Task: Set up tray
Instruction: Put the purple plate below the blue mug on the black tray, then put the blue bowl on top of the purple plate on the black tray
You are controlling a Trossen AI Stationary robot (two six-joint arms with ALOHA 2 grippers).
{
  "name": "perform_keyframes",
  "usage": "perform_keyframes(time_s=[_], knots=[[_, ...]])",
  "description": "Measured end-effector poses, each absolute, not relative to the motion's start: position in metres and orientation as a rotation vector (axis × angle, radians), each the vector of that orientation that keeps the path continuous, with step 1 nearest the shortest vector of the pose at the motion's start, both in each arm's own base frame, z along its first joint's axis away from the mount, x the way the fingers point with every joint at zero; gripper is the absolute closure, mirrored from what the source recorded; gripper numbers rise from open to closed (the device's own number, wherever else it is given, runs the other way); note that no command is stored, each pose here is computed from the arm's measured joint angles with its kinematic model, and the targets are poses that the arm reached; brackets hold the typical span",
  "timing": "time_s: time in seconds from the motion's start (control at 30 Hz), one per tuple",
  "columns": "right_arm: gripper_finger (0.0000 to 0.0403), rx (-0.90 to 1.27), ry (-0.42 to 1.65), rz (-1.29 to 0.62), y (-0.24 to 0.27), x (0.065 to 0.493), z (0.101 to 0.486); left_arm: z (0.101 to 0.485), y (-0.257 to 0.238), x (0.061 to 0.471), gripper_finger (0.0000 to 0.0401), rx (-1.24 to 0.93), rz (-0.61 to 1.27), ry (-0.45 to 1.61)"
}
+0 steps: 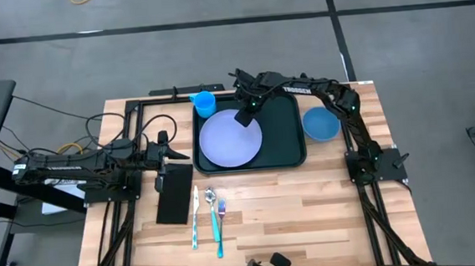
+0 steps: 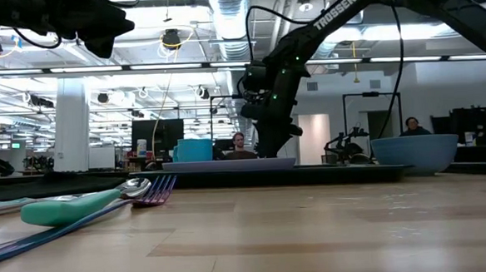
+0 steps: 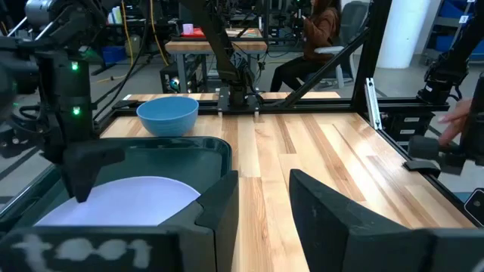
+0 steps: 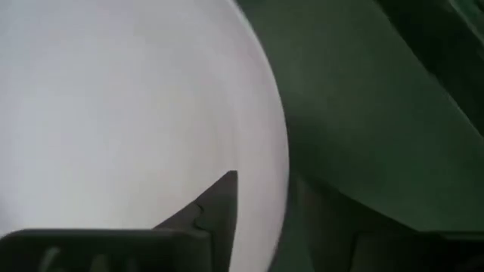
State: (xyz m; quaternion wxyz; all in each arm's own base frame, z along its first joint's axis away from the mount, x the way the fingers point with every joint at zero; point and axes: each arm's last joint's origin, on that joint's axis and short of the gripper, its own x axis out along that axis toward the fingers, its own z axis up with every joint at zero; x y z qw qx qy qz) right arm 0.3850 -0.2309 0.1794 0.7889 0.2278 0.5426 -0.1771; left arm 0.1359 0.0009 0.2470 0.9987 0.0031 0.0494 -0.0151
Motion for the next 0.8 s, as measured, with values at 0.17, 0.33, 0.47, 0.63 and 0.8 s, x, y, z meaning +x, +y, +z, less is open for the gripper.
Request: perform_keyframes(time_s=[0.17, 0.33, 0.47, 0.63, 0.8], knots=[[0.0236, 0.462, 1.193, -0.358, -0.225, 0.375, 0.201, 0.247, 0.001, 0.136, 0.0293, 0.007, -0.030, 0.098], [0.0218, 0.453, 1.218, -0.343, -0.214, 0.358, 0.232, 0.247, 0.001, 0.136, 0.0293, 0.020, -0.026, 0.101], [0.0217, 0.458, 1.302, -0.316, -0.196, 0.335, 0.262, 0.247, 0.001, 0.136, 0.0293, 0.020, -0.025, 0.103], [0.0229, 0.406, 1.415, -0.328, -0.170, 0.304, 0.295, 0.249, 0.001, 0.136, 0.0293, 0.063, -0.027, 0.077], [0.0245, 0.366, 1.405, -0.335, -0.148, 0.278, 0.311, 0.258, 0.001, 0.136, 0.0293, 0.121, -0.024, -0.013]])
